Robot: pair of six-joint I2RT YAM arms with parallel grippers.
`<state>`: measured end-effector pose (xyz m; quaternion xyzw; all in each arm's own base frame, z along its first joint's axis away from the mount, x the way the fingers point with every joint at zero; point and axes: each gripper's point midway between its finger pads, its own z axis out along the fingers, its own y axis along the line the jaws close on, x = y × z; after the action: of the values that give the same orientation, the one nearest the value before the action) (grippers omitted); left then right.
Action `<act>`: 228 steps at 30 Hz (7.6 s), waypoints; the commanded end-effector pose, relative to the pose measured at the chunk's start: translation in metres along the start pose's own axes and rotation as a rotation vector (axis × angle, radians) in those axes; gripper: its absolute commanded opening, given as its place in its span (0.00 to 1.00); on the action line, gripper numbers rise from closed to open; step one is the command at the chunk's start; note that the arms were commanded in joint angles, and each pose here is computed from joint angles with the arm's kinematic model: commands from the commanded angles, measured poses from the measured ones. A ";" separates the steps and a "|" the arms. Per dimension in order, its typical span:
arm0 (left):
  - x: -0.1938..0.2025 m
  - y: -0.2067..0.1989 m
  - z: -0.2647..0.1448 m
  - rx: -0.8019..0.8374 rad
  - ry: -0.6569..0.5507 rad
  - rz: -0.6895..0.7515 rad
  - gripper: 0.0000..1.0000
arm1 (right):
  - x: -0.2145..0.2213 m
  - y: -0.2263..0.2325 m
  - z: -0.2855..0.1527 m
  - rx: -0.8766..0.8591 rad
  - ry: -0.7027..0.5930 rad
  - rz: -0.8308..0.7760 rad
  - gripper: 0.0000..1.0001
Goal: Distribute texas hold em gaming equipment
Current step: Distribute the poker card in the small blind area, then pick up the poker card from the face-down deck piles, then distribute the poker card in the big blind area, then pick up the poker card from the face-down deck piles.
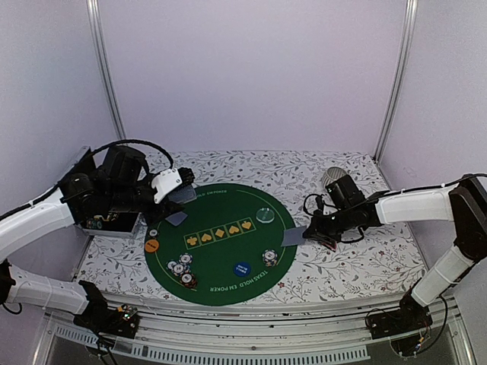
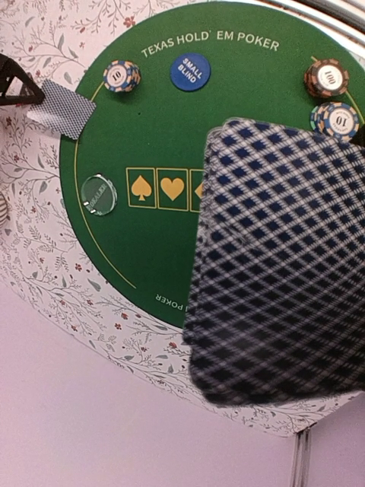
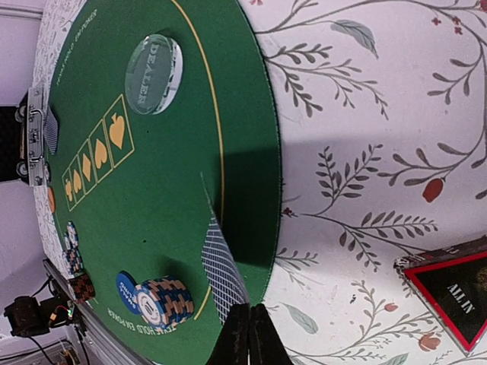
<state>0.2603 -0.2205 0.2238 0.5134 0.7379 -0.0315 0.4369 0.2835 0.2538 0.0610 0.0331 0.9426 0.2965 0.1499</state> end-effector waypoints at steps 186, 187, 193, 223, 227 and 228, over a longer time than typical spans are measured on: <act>-0.003 0.010 -0.014 -0.103 -0.078 -0.066 0.40 | -0.024 0.300 0.267 -0.622 -0.064 0.178 0.02; -0.003 0.010 -0.014 -0.103 -0.078 -0.065 0.41 | -0.022 0.300 0.268 -0.621 -0.061 0.180 0.02; -0.003 0.010 -0.014 -0.104 -0.077 -0.065 0.40 | -0.023 0.302 0.266 -0.620 -0.067 0.178 0.12; -0.012 0.013 -0.021 -0.104 -0.104 -0.063 0.41 | -0.043 0.331 0.163 -0.607 -0.160 -0.169 0.98; -0.013 0.015 -0.025 -0.110 -0.105 -0.061 0.41 | -0.058 0.330 0.133 -0.597 -0.214 -0.209 0.99; -0.014 0.016 -0.026 -0.111 -0.108 -0.059 0.41 | -0.064 0.331 0.120 -0.597 -0.240 -0.243 0.99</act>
<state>0.2573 -0.2096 0.2340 0.4677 0.7433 -0.0290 0.4773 0.3651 0.6028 0.1093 -0.0569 0.8098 0.5293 0.2465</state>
